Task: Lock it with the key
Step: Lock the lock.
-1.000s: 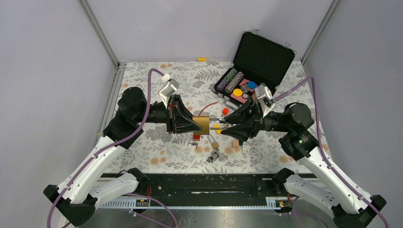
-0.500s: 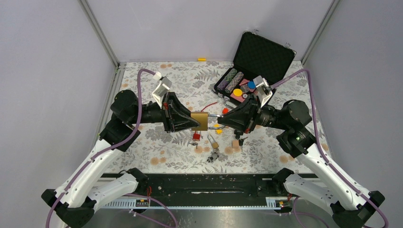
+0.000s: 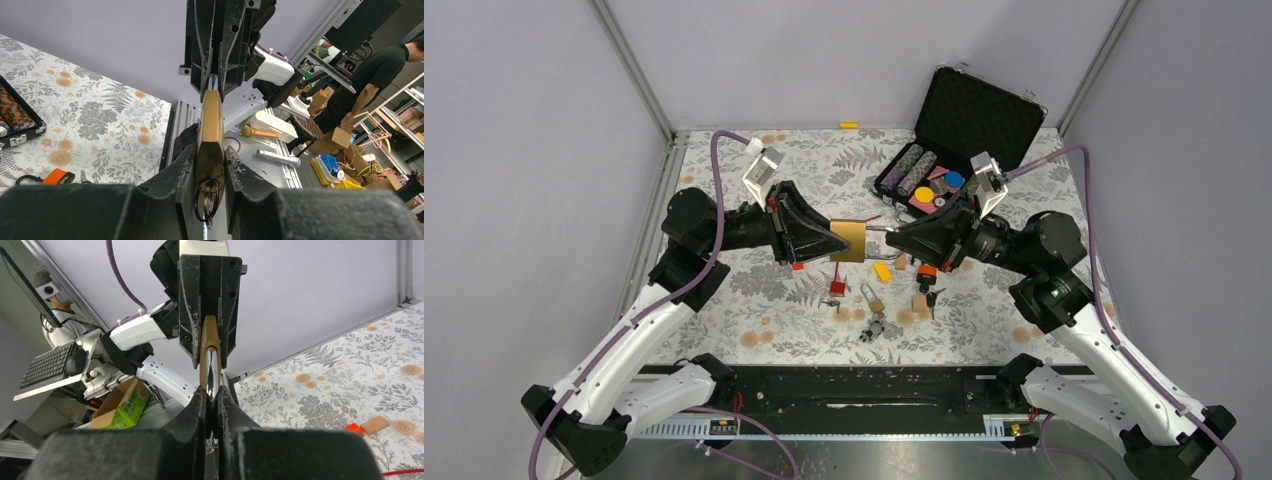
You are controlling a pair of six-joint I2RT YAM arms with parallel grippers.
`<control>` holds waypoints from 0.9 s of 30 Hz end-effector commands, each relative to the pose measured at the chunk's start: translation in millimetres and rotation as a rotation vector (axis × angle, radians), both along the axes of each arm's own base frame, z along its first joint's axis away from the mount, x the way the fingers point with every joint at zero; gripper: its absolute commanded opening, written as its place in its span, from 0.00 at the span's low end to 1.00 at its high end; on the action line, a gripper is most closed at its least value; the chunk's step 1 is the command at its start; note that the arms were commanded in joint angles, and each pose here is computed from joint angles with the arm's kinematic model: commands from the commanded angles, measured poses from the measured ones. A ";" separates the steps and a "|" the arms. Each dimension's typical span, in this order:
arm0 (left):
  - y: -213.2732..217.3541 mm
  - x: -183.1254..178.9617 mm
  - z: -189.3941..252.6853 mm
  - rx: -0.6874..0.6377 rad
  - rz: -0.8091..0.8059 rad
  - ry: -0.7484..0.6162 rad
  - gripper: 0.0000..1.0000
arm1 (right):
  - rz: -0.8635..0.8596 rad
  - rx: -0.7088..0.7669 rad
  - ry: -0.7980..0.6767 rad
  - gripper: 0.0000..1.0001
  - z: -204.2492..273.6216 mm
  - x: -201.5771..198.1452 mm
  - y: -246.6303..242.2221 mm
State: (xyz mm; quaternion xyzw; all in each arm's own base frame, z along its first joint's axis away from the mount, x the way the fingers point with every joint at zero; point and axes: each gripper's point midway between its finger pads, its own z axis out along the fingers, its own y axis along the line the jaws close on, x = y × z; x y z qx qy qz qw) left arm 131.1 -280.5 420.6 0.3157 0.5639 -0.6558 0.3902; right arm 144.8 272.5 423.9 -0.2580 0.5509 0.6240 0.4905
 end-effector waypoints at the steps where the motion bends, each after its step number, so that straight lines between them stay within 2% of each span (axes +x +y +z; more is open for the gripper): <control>1: -18.0 1.3 -1.4 -0.019 -0.047 0.051 0.00 | -0.149 0.068 -0.067 0.00 13.4 30.7 6.4; 8: -30.8 9.7 -10.0 0.008 -0.059 0.111 0.00 | -0.200 0.053 -0.079 0.00 6.3 43.5 15.8; 20: -43.1 30.4 -11.5 0.010 0.013 0.131 0.00 | 0.043 0.056 0.006 0.00 -10.7 2.7 51.9; 27: -49.1 32.6 -12.0 0.024 -0.012 0.166 0.00 | 0.096 0.065 0.051 0.00 -15.5 -7.6 64.7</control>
